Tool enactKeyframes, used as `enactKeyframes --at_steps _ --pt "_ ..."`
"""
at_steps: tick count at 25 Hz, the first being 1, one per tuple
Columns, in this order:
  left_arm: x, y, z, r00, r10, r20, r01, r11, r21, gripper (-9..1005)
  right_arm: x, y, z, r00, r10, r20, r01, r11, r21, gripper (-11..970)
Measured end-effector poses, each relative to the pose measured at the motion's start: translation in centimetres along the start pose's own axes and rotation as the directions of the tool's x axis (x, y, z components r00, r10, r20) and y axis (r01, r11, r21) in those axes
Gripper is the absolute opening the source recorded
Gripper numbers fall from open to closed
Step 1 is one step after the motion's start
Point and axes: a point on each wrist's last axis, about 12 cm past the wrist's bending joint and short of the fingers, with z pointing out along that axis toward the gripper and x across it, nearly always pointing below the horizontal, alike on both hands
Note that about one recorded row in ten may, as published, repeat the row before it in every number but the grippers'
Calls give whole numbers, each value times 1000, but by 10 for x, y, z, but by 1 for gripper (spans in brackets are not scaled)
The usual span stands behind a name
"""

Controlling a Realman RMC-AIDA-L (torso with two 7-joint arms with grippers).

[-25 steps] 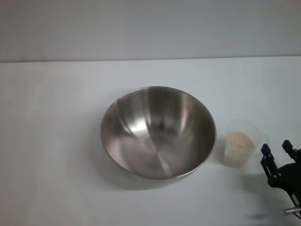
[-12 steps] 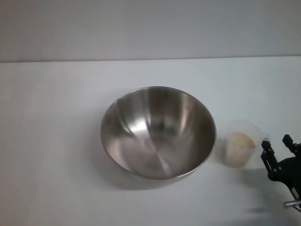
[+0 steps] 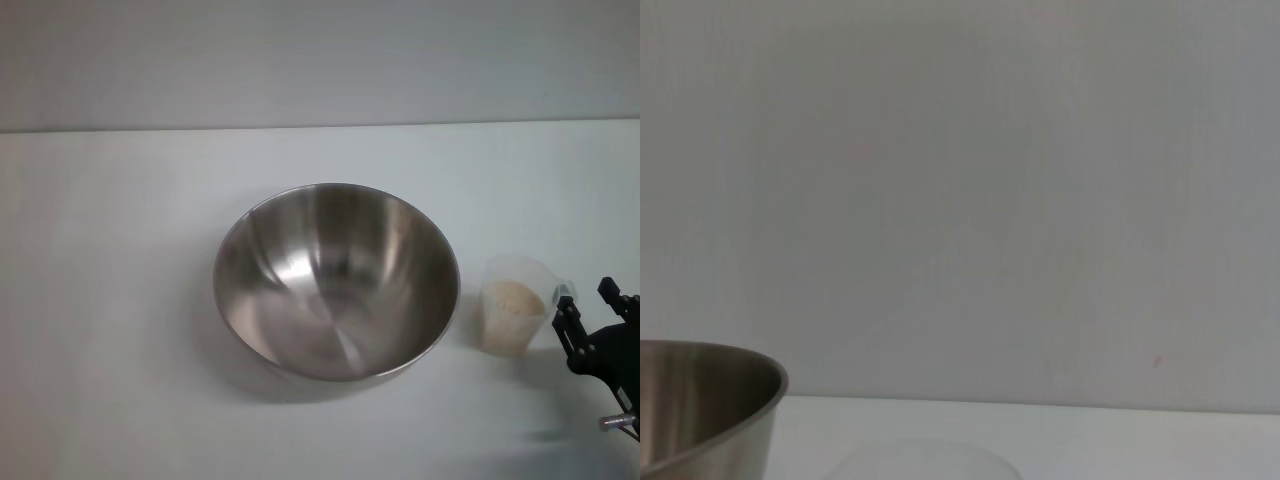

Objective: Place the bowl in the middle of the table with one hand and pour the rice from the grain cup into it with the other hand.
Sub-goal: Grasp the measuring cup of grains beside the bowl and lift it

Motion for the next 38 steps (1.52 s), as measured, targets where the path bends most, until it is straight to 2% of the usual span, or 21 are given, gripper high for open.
enactKeyframes --at_steps 13,18,38 --pt "0 0 1 1000 0 1 0 1000 1 616 -1 -2 3 1000 -7 5 7 1000 12 491" --pt "0 0 1 1000 0 4 0 1000 2 616 -1 -2 4 1000 -10 3 10 1000 9 285" --pt "-1 1 -2 1000 0 8 0 1000 -2 616 -1 0 7 1000 -11 -6 11 1000 1 112"
